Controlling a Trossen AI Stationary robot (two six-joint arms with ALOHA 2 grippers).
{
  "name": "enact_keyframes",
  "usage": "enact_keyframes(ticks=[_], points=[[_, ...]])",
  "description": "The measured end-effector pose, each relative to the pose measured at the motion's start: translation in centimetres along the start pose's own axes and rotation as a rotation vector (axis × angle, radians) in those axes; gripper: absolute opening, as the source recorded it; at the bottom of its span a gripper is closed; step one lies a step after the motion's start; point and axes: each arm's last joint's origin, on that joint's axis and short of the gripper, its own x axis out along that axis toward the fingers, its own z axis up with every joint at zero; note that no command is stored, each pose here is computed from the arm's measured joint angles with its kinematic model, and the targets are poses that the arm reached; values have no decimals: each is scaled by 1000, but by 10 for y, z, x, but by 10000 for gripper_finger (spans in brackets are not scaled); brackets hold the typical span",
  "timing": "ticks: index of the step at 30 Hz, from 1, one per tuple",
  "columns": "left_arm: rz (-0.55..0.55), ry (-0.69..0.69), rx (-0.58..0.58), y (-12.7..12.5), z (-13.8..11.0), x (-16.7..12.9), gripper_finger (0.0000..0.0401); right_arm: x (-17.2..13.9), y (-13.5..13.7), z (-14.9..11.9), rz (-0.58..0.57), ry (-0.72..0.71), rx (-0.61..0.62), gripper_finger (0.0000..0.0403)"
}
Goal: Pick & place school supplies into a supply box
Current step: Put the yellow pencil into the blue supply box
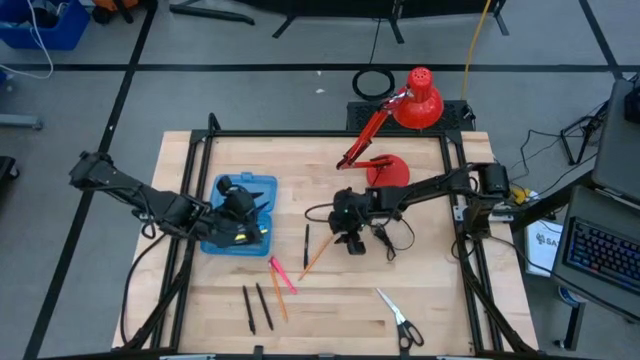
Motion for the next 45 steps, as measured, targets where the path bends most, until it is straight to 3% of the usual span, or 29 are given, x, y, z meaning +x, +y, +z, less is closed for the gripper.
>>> enact_keyframes(ticks=[13,30,41,45], points=[[76,19,-18,12,4,13,134,14,-10,-15,11,3,-62,121],[90,36,-43,17,5,19,134,26,-24,-22,19,3,-35,116],[88,37,-43,17,5,19,134,28,-18,-24,62,17,1,18],[88,38,-42,17,5,19,134,28,-16,-23,65,19,45,12]])
